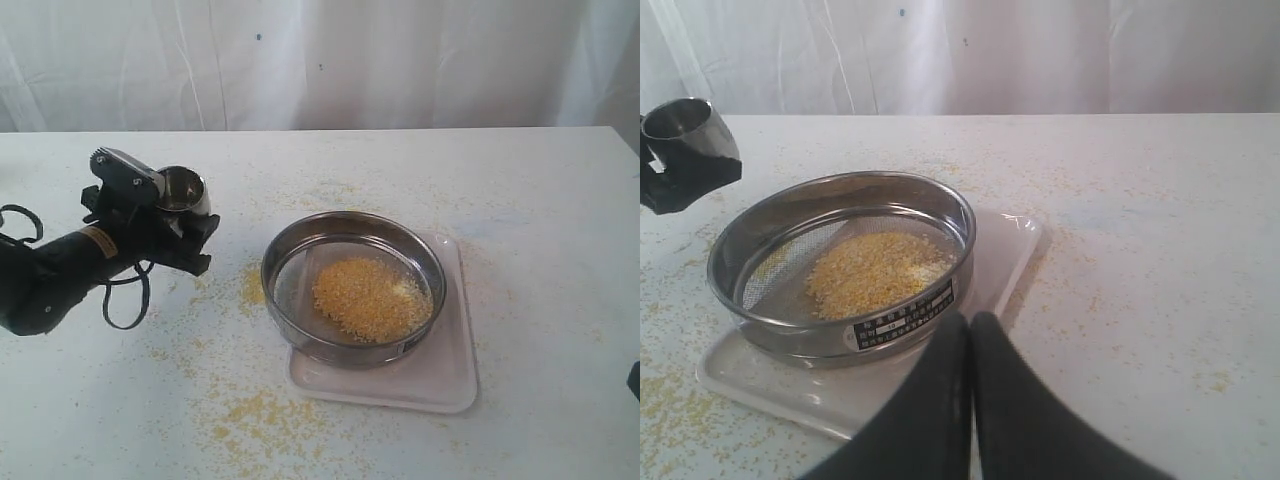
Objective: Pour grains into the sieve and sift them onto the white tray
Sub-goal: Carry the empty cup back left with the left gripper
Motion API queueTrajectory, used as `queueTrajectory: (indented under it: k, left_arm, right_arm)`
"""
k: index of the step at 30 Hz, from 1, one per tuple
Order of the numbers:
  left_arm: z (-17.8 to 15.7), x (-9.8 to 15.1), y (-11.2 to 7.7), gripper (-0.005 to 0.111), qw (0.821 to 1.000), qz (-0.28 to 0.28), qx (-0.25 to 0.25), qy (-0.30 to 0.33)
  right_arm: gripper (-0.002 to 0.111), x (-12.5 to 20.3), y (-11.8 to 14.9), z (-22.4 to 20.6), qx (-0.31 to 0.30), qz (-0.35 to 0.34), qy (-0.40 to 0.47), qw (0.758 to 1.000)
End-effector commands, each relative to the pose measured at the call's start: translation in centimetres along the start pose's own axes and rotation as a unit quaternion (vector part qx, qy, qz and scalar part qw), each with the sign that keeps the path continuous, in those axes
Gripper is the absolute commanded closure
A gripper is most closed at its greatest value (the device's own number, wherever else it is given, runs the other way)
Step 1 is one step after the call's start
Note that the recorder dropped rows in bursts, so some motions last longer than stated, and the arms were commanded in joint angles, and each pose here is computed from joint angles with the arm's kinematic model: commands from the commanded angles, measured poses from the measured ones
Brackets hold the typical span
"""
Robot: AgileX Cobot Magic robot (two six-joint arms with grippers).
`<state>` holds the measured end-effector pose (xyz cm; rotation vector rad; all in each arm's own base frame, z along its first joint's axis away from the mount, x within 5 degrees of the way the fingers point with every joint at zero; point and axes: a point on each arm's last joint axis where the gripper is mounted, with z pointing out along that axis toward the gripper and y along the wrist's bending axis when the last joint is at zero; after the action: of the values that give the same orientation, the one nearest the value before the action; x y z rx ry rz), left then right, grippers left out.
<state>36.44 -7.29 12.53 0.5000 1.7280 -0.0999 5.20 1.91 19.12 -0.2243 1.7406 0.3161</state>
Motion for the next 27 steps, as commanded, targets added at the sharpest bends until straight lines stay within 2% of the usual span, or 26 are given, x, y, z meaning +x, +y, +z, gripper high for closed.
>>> queueTrajectory:
  k: [1,5,14,16,17,18,19,20,21,22,23,24,27]
  left_arm:
    - [2.0,0.7,0.6,0.107,0.996,-0.074,-0.021,-0.043]
    - [2.9,2.3,0.2,0.107,0.993,-0.110,-0.013,-0.031]
    - [3.0,3.0,0.2,0.106,0.996,-0.084,-0.017,-0.006]
    - [3.0,3.1,0.1,0.102,0.997,-0.082,-0.014,0.005]
    - [3.0,3.5,0.1,0.092,0.996,-0.082,-0.013,0.025]
    - [3.0,3.7,0.1,0.087,0.996,-0.082,-0.013,0.033]
    - [2.9,4.0,0.0,0.070,0.995,-0.085,-0.012,0.054]
    - [2.9,4.1,0.0,0.062,0.995,-0.085,-0.011,0.056]
    - [2.9,4.0,0.0,0.036,0.995,-0.085,-0.012,0.051]
    - [3.0,3.8,0.0,0.022,0.996,-0.084,-0.012,0.039]
    - [3.0,3.3,0.2,0.001,0.996,-0.088,-0.020,0.012]
    - [3.0,2.7,0.4,0.002,0.995,-0.089,-0.025,-0.023]
    - [3.0,2.2,0.2,0.002,0.996,-0.081,-0.011,-0.036]
  right_arm:
    - [0.108,0.1,0.0,0.0,0.003,0.000,-0.002,1.000]
    - [0.108,0.1,0.0,0.0,0.003,0.000,-0.002,1.000]
    - [0.108,0.1,0.0,0.0,0.003,0.000,-0.002,1.000]
    - [0.108,0.1,0.0,0.0,0.003,0.000,-0.002,1.000]
    - [0.108,0.1,0.0,0.0,0.003,0.000,-0.002,1.000]
    - [0.108,0.1,0.0,0.0,0.003,0.000,-0.002,1.000]
    - [0.108,0.1,0.0,0.0,0.003,0.000,-0.002,1.000]
    - [0.108,0.1,0.0,0.0,0.003,0.000,-0.002,1.000]
    - [0.108,0.1,0.0,0.0,0.003,0.000,-0.002,1.000]
    - [0.108,0.1,0.0,0.0,0.003,0.000,-0.002,1.000]
    - [0.108,0.1,0.0,0.0,0.003,0.000,-0.002,1.000]
    - [0.108,0.1,0.0,0.0,0.003,0.000,-0.002,1.000]
    - [0.108,0.1,0.0,0.0,0.003,0.000,-0.002,1.000]
